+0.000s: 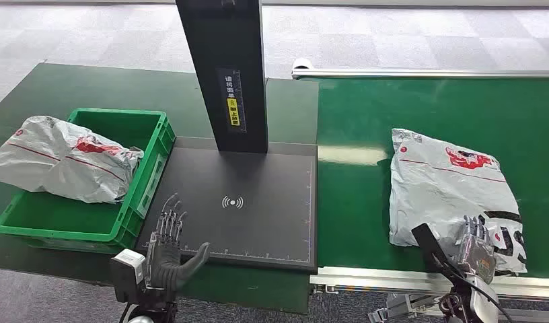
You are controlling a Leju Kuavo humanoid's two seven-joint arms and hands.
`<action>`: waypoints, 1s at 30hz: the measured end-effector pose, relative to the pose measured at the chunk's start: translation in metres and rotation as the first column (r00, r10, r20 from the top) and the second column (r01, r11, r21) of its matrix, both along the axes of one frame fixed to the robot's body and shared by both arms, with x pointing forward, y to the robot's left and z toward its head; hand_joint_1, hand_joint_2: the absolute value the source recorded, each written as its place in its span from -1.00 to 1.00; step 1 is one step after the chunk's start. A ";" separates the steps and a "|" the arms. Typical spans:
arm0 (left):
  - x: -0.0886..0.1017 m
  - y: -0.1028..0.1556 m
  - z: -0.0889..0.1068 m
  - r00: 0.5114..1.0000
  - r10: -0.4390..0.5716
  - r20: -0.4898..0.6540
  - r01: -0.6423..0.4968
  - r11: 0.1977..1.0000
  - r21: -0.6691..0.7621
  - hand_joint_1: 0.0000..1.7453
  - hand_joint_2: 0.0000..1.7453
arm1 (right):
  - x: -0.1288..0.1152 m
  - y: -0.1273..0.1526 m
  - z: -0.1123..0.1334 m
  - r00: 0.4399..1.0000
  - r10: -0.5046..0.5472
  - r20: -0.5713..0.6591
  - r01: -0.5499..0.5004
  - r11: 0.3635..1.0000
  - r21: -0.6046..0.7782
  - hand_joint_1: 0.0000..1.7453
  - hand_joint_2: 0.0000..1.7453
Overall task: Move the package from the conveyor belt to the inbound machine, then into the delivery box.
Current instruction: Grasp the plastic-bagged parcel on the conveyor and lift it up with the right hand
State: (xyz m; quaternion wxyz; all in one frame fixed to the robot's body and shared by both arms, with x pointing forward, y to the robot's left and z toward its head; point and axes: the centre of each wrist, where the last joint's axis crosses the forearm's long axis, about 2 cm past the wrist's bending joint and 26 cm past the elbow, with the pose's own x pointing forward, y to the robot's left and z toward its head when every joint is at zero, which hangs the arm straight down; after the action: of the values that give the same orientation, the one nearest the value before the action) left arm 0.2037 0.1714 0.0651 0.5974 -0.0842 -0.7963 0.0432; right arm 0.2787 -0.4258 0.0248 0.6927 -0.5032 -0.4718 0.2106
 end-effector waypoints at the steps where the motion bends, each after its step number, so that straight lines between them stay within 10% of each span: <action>1: 0.000 0.000 0.000 1.000 0.003 -0.001 -0.003 1.000 -0.002 -1.00 1.00 | 0.000 0.000 0.000 1.000 -0.001 -0.002 0.001 1.000 -0.002 -0.34 1.00; 4: 0.001 0.001 -0.002 1.000 0.019 -0.001 -0.019 1.000 -0.011 -1.00 1.00 | 0.003 0.001 -0.002 1.000 -0.006 -0.021 0.006 1.000 -0.018 0.98 1.00; 18: 0.004 0.003 -0.003 0.999 0.046 0.004 -0.046 0.999 -0.006 -1.00 1.00 | 0.030 0.019 0.041 0.948 0.121 0.293 -0.074 0.983 -0.165 1.00 1.00; 30: 0.007 0.007 -0.002 0.998 0.048 0.029 -0.048 0.998 0.029 -1.00 1.00 | 0.024 0.092 0.110 0.687 0.358 0.632 -0.404 0.911 -0.077 1.00 1.00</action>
State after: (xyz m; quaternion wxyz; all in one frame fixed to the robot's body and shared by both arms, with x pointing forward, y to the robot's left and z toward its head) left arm 0.2105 0.1787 0.0627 0.5862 -0.0568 -0.8069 0.0446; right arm 0.3022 -0.3337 0.1350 0.4504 -0.4111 -0.7779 0.1517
